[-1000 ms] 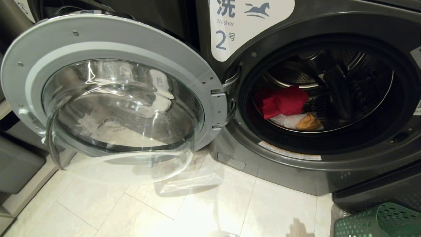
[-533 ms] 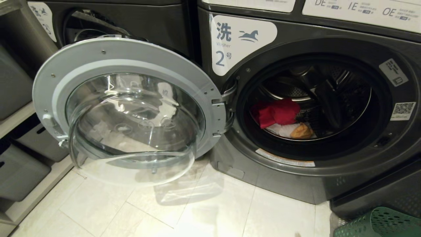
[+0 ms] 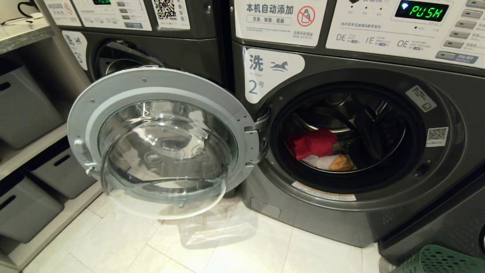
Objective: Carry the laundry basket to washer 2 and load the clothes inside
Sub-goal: Close the washing machine door with the left hand
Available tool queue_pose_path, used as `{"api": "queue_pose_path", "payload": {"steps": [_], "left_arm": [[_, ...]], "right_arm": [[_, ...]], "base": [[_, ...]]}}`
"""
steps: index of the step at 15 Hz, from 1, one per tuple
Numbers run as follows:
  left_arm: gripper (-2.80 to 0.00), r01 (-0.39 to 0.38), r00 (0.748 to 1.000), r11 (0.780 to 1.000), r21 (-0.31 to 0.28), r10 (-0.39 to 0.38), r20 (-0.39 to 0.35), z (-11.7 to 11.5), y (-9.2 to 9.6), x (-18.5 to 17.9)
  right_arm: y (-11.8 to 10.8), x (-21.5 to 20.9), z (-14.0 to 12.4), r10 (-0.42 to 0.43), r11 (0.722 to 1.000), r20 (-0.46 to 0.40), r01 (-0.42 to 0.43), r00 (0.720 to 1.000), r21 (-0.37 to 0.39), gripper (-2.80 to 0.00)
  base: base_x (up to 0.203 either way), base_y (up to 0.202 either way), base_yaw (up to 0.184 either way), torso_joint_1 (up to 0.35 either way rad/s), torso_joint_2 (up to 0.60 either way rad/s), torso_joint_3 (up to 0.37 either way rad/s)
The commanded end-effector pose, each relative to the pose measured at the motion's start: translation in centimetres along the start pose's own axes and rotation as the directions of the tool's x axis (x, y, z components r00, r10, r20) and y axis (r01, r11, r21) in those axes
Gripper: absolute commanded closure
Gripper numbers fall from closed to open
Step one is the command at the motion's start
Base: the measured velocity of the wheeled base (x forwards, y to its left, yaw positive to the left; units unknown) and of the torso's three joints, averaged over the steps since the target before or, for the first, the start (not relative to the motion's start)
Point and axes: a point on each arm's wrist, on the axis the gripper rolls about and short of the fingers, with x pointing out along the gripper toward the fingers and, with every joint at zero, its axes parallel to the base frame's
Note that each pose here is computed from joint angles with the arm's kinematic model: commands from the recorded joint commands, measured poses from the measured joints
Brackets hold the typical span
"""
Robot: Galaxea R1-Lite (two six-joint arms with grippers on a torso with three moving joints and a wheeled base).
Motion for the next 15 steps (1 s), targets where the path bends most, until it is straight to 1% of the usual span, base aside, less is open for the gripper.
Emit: {"api": "queue_pose_path", "payload": {"steps": [1, 10, 15], "left_arm": [[0.0, 0.0, 1.0, 1.0, 0.0, 0.0, 0.0, 0.0, 0.0, 0.0], [0.0, 0.0, 1.0, 1.0, -0.002, 0.0, 0.0, 0.0, 0.0, 0.0], [0.0, 0.0, 1.0, 1.0, -0.003, 0.0, -0.001, -0.01, 0.0, 0.0]], "right_arm": [[0.0, 0.02, 0.01, 0.0, 1.0, -0.002, 0.0, 1.0, -0.001, 0.0], [0.0, 0.02, 0.01, 0.0, 1.0, -0.002, 0.0, 1.0, -0.002, 0.0], [0.0, 0.02, 0.01, 0.0, 1.0, -0.002, 0.0, 1.0, -0.002, 0.0]], "base": [[0.0, 0.0, 0.0, 0.002, 0.0, 0.203], [0.0, 0.0, 0.0, 0.005, 0.0, 0.201], [0.0, 0.0, 0.0, 0.001, 0.0, 0.043]]}}
